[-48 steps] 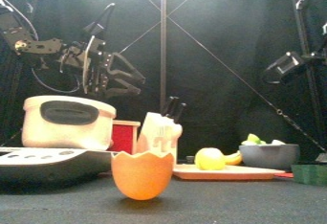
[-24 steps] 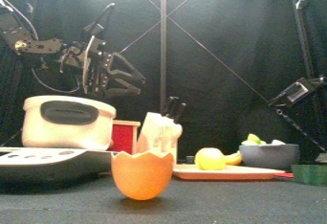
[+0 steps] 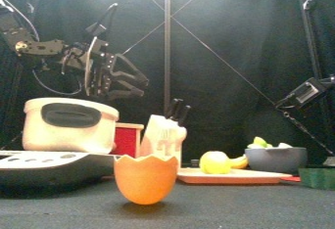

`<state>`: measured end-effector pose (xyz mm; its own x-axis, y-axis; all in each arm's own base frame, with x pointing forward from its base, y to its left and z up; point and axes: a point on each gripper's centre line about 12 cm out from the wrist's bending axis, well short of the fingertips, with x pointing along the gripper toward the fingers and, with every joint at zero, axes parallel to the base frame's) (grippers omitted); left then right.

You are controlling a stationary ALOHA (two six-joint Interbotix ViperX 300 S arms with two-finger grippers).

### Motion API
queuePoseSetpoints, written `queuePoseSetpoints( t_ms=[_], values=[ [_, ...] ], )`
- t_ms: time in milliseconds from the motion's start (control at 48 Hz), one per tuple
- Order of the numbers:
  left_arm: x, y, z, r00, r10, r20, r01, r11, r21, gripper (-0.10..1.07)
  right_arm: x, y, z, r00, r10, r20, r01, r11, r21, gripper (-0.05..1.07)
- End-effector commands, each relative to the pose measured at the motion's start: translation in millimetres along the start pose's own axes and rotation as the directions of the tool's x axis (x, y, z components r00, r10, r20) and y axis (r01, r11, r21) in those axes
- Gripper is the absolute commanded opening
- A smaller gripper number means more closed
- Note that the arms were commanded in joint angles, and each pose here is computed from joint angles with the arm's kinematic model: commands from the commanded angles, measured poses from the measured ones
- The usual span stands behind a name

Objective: Grab knife handle

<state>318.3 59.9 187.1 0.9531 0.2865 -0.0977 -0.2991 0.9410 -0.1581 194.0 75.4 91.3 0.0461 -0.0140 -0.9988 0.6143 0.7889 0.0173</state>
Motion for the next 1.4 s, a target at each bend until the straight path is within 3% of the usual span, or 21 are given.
queuePoseSetpoints(
  t_ms=[0, 146, 375, 667, 833, 1375],
  values=[
    [2, -0.8, 8.5, 1.000, -0.001, 0.029, 0.001, 1.000, -0.004, 0.85, 8, -1, -7, 0.999, -0.026, -0.024, 0.026, 1.000, -0.015, 0.70],
    [2, -0.8, 8.5, 1.000, -0.001, 0.029, 0.001, 1.000, -0.004, 0.85, 6, 0, -5, 1.000, -0.024, -0.019, 0.024, 1.000, -0.015, 0.56],
    [3, -0.9, 9.0, 1.000, -0.001, 0.030, 0.002, 1.000, -0.005, 0.85, -11, 8, 2, 1.000, 0.000, 0.008, 0.000, 1.000, -0.025, 0.55],
    [3, -1.1, 9.5, 0.999, -0.002, 0.032, 0.002, 1.000, -0.005, 0.85, -43, 7, 9, 0.998, -0.049, 0.035, 0.051, 0.997, -0.049, 0.55],
    [3, -1.1, 10.0, 0.999, -0.002, 0.033, 0.002, 1.000, -0.005, 0.85, -59, 9, 15, 0.996, -0.020, 0.088, 0.026, 0.998, -0.063, 0.55],
    [3, -2.7, 7.9, 1.000, -0.008, 0.025, 0.008, 1.000, 0.000, 0.85, -83, 0, 26, 0.980, -0.004, 0.197, 0.023, 0.995, -0.095, 0.55]
  ],
)
